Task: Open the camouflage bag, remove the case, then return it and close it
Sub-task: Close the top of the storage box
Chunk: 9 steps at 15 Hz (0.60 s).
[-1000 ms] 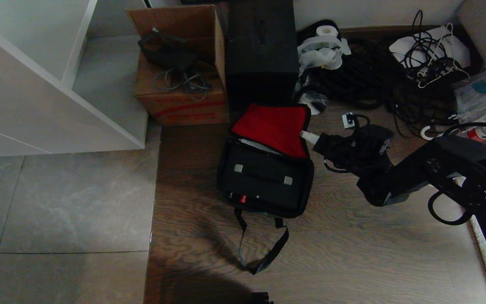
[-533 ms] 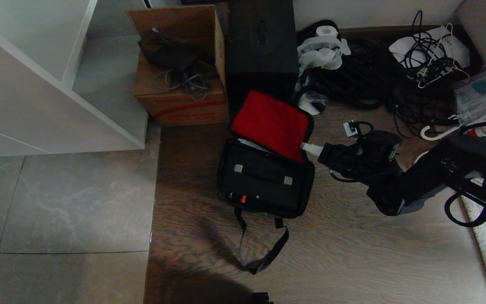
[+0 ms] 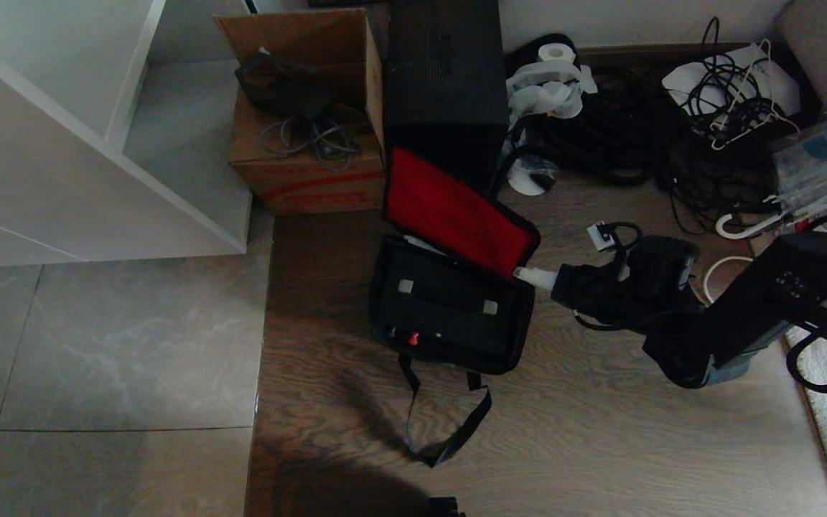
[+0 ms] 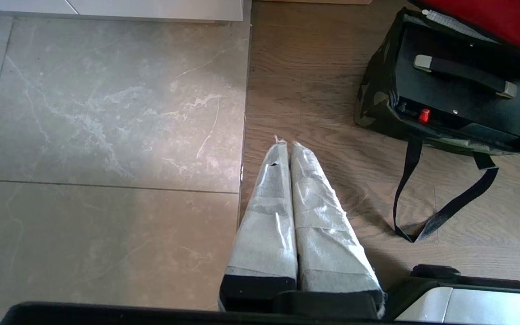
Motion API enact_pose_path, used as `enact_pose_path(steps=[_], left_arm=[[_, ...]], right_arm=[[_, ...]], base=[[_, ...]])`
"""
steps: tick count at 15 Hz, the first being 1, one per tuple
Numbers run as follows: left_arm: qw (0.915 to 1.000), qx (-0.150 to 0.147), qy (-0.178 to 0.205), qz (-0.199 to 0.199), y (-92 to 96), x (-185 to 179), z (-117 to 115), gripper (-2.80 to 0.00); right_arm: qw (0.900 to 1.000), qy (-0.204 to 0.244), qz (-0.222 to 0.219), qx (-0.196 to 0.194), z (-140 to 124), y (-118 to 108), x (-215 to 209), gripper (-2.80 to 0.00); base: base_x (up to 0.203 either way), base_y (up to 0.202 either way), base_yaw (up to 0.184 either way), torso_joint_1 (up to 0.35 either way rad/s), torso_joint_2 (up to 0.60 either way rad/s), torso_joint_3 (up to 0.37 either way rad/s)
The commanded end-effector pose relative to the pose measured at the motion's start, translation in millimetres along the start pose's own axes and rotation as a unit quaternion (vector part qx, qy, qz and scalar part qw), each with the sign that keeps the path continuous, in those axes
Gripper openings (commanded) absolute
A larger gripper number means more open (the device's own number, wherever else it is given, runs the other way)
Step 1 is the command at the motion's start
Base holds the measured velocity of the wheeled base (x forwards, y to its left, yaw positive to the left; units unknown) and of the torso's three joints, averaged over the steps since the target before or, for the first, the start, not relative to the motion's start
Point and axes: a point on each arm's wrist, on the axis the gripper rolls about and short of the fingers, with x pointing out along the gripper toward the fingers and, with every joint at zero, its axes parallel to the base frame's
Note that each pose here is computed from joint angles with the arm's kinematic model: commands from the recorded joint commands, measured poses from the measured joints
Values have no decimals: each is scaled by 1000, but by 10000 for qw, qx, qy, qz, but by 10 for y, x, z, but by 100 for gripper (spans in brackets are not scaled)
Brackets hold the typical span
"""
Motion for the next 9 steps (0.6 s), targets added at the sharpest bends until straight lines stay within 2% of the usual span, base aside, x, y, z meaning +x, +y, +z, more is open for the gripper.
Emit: enact_pose_path(steps=[1,9], left_arm=[[10000,-3,40,3,1,6,-25,-280],[10000,-3,40,3,1,6,-25,-280]], right_arm=[[9999,133,75,32,-44,28,-52,-280],[9963,706,-155,-470,-338,-92,-133,-280]], base=[[0,0,0,0,0,0],[0,0,0,0,0,0]])
